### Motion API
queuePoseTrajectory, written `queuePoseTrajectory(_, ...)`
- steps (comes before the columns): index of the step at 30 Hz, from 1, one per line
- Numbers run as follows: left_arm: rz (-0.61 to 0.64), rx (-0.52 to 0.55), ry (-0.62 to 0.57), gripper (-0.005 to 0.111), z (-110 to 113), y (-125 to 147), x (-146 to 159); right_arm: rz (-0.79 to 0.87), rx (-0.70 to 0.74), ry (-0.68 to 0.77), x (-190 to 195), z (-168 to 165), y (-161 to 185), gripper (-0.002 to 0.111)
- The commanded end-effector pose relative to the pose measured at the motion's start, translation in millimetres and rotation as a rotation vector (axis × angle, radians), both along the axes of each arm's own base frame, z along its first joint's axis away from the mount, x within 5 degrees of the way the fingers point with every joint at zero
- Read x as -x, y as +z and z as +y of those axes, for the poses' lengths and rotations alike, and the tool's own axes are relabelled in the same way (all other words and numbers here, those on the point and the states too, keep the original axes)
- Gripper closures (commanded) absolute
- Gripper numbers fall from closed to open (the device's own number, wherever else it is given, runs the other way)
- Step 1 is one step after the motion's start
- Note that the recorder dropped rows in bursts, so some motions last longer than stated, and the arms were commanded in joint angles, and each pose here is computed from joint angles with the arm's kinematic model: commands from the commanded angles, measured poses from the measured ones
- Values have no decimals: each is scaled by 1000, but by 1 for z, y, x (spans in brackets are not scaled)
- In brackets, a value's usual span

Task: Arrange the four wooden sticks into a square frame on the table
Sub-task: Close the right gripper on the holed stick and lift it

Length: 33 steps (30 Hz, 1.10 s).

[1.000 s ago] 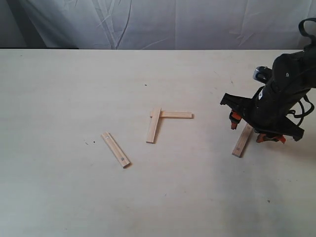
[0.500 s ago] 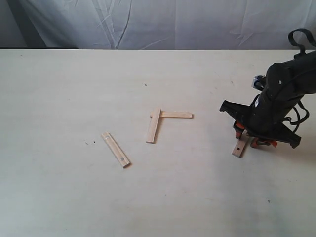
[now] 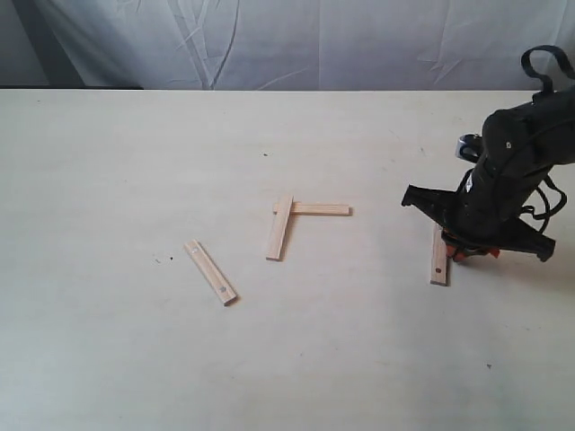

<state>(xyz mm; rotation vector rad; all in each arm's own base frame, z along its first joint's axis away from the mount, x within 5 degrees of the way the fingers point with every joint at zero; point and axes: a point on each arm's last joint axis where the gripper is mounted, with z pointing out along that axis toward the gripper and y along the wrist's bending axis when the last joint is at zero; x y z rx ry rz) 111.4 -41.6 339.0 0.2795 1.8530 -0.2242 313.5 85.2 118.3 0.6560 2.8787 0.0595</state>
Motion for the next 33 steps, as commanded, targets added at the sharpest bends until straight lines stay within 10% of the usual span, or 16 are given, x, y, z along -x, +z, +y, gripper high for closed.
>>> queuePoseTrajectory(1,-17,12,-6,107,0,1,1,-26,35,48,-6,-2,17,108)
queuePoseTrajectory(9,-10,11,-2,107,0,1,1,-119,9,63,-21,4,44,105)
queuePoseTrajectory(16,-20,12,-5,107,0,1,0,-61,42,163,-17,15,31,61)
queuePoseTrajectory(33,-30,16,-10,107,-1,2,0,86,56,162,-12,23,-11,75)
